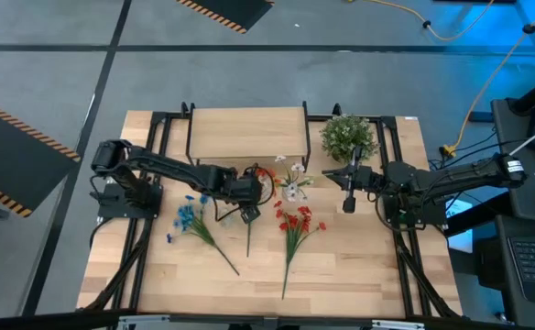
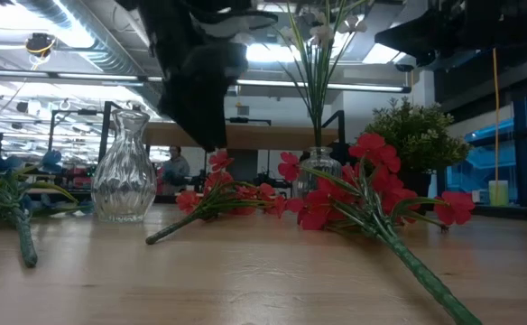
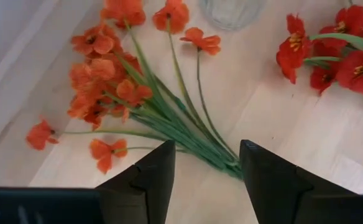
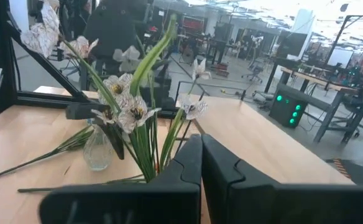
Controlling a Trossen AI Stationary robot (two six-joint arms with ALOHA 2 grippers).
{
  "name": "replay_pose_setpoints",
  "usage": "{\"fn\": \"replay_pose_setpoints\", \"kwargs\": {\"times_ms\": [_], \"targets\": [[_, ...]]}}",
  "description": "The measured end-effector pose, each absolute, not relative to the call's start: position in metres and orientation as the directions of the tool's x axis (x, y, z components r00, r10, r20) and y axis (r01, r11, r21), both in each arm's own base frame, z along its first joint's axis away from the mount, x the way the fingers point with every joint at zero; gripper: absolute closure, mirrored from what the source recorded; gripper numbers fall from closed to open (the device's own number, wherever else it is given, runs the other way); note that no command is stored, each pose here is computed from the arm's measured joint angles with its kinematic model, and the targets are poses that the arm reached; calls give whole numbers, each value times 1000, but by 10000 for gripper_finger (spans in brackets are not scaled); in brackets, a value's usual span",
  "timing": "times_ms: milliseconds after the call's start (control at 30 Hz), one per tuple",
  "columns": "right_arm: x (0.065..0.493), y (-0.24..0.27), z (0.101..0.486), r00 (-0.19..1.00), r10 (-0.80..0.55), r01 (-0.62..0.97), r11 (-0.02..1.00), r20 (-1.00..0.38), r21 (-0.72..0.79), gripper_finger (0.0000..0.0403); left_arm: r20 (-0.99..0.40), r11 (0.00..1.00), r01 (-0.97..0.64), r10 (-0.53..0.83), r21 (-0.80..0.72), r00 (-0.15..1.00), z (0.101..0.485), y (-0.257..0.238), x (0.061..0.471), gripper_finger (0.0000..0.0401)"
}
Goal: Pick and place flowers into a vace then onto a shelf
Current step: Put the left orange flowers into the right transparent vase
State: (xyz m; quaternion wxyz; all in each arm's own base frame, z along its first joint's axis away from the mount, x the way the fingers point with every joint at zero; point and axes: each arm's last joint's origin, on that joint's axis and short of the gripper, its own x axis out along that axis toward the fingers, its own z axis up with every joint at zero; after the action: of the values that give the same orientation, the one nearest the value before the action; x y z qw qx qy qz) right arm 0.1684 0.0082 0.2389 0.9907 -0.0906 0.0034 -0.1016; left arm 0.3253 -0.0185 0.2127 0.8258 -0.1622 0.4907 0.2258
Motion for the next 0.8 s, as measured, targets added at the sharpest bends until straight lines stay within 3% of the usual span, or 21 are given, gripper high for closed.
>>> {"fn": "replay_pose_setpoints", "kwargs": {"times_ms": [800], "targets": [[168, 8, 238, 979, -202, 198, 963, -1, -183, 398, -898, 766, -640, 236, -64, 372, 197, -20, 330, 207]]}}
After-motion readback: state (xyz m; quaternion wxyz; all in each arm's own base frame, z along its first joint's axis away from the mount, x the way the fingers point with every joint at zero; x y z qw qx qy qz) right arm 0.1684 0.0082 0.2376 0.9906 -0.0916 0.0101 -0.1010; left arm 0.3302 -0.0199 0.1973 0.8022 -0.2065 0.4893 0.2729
